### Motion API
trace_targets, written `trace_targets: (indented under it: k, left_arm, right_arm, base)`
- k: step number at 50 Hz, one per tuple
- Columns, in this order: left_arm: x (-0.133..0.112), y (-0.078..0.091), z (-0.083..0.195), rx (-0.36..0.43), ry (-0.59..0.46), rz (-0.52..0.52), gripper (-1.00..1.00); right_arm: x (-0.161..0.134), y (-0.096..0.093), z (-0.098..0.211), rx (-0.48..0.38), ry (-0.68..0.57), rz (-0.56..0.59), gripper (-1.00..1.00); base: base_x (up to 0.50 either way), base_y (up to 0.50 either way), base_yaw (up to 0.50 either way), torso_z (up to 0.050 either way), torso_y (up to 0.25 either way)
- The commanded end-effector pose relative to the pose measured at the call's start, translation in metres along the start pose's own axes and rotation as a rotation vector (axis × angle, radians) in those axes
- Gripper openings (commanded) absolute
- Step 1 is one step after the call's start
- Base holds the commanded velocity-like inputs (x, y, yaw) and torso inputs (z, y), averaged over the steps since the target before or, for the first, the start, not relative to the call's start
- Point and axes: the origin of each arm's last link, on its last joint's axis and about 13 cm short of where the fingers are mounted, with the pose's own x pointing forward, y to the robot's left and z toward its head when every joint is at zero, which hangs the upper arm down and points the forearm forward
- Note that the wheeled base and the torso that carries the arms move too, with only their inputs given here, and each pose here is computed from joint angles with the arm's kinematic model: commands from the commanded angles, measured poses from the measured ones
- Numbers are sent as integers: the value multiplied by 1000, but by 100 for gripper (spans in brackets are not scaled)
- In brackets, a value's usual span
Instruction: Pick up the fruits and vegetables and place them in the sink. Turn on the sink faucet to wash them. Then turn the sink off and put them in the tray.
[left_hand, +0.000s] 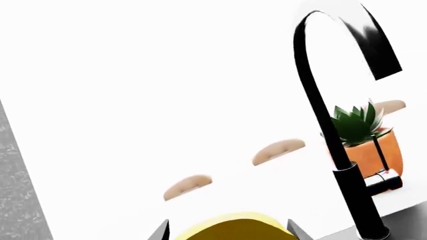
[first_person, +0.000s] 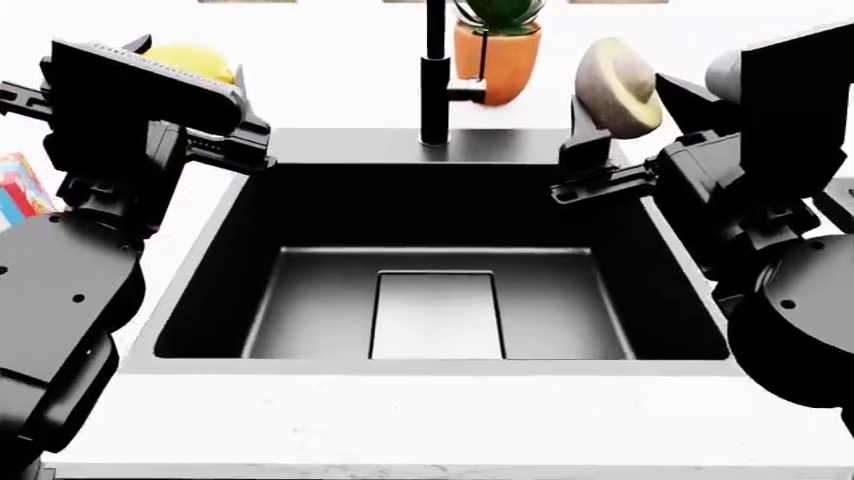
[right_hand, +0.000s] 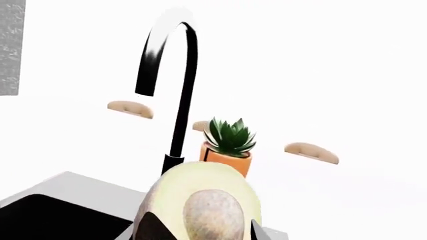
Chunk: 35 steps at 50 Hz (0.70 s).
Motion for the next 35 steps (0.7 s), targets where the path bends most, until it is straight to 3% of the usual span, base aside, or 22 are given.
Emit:
trace_targets:
  k: [1, 6, 14, 35]
  left_arm:
    - [27, 5, 16, -8, 37, -4, -100]
    - [33, 0, 23, 9, 34, -33, -100]
    - [50, 0, 31, -9, 54, 15, -100]
    - [57, 2, 27, -24, 87, 83, -100]
  right_arm:
    - [25, -10, 26, -51, 7, -27, -100]
    - [35, -23, 30, -64, 24, -87, -100]
    - [45, -34, 34, -52, 30, -162, -100]
    - [52, -31, 25, -65, 58, -164, -100]
  base:
    - [472, 248, 0, 0, 0]
    - [500, 74, 0, 0, 3]
    - [500, 2, 0, 0, 0]
    - [500, -4, 0, 0, 1]
